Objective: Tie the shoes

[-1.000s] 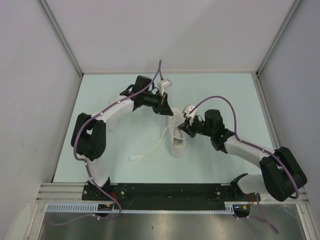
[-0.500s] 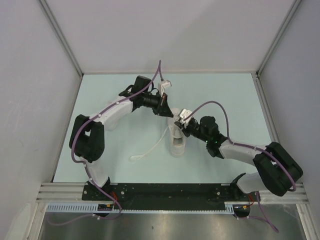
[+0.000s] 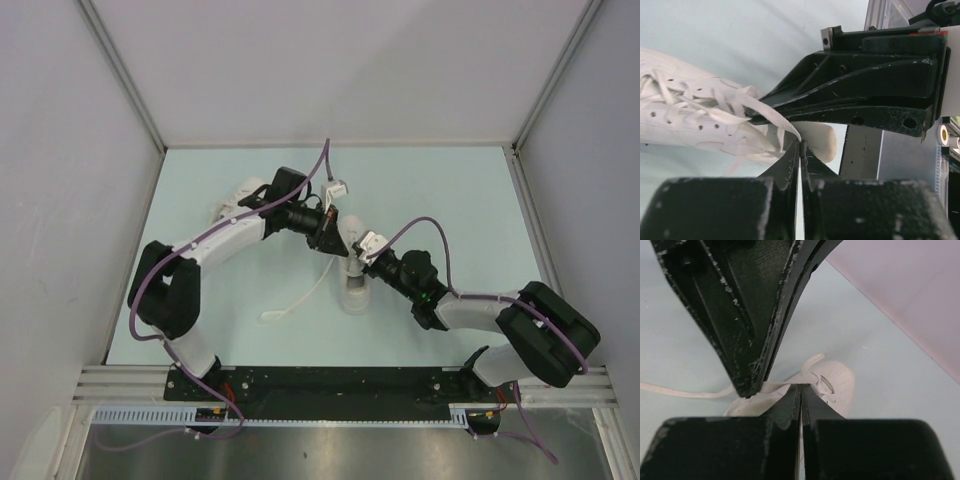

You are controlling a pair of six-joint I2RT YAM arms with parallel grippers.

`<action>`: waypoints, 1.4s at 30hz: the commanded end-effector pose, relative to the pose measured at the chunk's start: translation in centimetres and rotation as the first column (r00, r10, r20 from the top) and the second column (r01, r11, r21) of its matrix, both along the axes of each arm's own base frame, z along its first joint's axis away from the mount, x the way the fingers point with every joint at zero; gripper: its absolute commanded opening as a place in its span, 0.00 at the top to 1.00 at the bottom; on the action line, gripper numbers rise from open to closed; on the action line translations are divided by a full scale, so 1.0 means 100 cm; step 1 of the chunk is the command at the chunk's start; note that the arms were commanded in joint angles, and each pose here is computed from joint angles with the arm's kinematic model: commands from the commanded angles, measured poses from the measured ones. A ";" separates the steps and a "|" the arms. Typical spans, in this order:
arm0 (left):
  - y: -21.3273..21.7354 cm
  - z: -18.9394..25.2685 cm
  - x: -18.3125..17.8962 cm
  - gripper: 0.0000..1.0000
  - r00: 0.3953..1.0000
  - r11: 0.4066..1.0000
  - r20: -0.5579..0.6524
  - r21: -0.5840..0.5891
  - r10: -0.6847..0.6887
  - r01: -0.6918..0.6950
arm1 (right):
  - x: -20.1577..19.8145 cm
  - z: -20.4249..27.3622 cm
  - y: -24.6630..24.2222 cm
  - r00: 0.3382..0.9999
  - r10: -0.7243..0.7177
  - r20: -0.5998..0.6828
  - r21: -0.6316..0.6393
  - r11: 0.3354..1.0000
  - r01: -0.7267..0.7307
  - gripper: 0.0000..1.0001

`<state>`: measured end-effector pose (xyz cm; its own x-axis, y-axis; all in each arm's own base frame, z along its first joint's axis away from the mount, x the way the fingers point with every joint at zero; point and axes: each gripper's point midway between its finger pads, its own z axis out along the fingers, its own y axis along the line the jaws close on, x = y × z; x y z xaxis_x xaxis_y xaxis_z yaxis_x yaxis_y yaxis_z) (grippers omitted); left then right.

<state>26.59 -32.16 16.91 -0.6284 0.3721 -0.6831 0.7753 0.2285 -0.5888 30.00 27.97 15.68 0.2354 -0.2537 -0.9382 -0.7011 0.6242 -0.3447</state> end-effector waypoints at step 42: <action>0.002 0.022 0.053 0.43 0.951 0.962 -0.221 -0.121 0.214 -0.245 | -0.015 0.030 0.015 0.971 0.092 0.221 0.025 0.995 -0.100 1.00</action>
<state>31.59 -30.87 17.24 -0.8219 0.1222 -0.5564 0.5603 0.3502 -0.7506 28.69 29.21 17.04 0.3955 -0.2206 -0.8916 -0.6915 0.5674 -0.4471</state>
